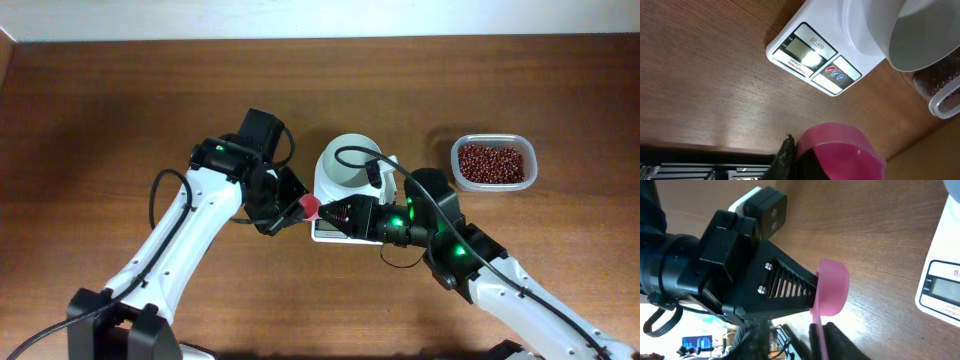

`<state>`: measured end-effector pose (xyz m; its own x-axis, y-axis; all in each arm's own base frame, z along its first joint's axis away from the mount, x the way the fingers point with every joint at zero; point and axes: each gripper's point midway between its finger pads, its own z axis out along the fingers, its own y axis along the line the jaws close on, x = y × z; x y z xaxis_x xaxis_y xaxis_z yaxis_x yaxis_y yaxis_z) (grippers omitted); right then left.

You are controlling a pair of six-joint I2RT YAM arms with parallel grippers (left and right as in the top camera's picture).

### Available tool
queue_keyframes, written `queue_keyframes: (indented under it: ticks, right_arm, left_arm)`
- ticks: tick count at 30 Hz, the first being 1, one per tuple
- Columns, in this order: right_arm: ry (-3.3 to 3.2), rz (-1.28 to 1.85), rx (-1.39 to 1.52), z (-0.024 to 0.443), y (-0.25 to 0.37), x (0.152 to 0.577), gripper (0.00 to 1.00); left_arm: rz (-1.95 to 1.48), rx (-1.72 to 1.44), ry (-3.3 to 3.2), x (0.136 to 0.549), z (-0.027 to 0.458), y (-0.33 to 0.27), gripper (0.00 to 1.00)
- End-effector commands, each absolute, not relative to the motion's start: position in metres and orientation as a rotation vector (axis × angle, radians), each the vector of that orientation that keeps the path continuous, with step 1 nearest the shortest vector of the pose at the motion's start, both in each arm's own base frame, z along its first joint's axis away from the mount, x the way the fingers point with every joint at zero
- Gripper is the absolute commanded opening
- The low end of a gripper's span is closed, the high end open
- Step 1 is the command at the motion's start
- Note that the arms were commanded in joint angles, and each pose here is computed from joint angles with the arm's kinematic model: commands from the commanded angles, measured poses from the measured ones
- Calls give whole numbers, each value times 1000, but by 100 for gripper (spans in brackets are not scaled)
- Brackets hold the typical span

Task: Scoop and weigh 50g on scale
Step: 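Carry the pink scoop over the scale and grasp it with the right gripper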

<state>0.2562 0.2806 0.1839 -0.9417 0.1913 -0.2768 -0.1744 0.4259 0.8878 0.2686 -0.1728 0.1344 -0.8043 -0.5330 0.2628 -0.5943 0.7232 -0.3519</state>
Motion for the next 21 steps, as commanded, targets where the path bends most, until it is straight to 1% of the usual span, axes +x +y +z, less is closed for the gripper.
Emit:
queue_keyframes:
  ticks: [1,2,4,7,18,19,21]
  right_arm:
    - [2330,1528,-10,190,284,257,29]
    - [2330,1528,-10,190,284,257,27]
    - [2331,1528,-10,190,284,257,26]
    - [2330,1527,-8,190,284,257,30]
    - [2328,1516,1,189,283,259,31]
    - [2328,1517,0,189,283,259,30]
    - [2329,1517,0,189,283,259,24]
  left_arm:
    - [670,908,-2817,272,144,-173,0]
    - [670,908,-2817,272,144,-173,0]
    - [666,908,-2821,272,144,-173,0]
    - [660,852,-2856,273,143,-171,0]
    - [655,792,-2888,273,143,-170,0]
    - [655,792,-2888,273,143,-170,0]
    - [654,792,-2888,273,143,-170,0]
